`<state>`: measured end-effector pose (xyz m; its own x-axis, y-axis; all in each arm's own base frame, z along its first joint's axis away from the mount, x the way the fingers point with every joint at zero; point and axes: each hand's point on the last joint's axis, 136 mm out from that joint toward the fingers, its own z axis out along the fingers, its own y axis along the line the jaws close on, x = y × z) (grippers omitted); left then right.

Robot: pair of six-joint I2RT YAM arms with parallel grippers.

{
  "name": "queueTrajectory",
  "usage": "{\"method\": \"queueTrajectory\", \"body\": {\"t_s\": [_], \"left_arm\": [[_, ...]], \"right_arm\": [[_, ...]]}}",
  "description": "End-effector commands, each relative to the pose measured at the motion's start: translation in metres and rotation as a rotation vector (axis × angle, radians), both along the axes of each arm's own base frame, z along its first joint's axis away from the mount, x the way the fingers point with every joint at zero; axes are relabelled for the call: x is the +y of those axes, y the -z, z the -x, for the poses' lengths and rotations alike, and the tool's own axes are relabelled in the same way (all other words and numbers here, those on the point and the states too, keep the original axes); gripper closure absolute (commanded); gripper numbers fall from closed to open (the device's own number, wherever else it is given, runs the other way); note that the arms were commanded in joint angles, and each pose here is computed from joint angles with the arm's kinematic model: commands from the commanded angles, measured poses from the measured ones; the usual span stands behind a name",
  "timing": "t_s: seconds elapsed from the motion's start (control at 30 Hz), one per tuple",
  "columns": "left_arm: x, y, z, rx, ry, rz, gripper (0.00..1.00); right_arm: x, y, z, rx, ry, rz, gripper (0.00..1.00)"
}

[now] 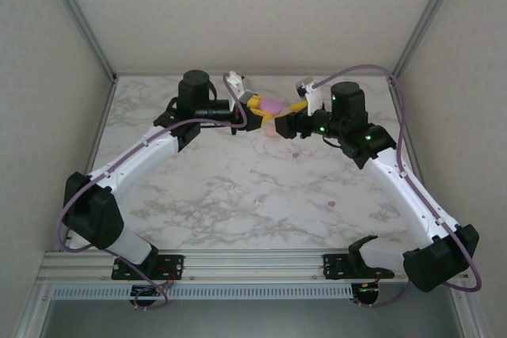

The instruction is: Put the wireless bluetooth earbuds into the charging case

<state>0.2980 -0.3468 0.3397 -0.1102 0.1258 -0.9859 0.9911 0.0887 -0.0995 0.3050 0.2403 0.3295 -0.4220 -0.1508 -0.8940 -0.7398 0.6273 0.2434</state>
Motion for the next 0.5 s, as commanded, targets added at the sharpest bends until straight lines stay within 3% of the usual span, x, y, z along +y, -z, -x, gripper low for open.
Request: {"method": "queueTrajectory", "body": {"t_s": [0.0,0.47], "left_arm": [[-0.002,-0.013,0.013,-0.038,0.052,0.005,0.74],[0.000,-0.003,0.016,-0.047,0.050,-0.048,0.76]], "right_arm": [[-0.001,-0.004,-0.006,-0.026,0.036,-0.015,0.26],[-0.011,-0.019,-0.009,-0.006,0.107,-0.092,0.33]]}}
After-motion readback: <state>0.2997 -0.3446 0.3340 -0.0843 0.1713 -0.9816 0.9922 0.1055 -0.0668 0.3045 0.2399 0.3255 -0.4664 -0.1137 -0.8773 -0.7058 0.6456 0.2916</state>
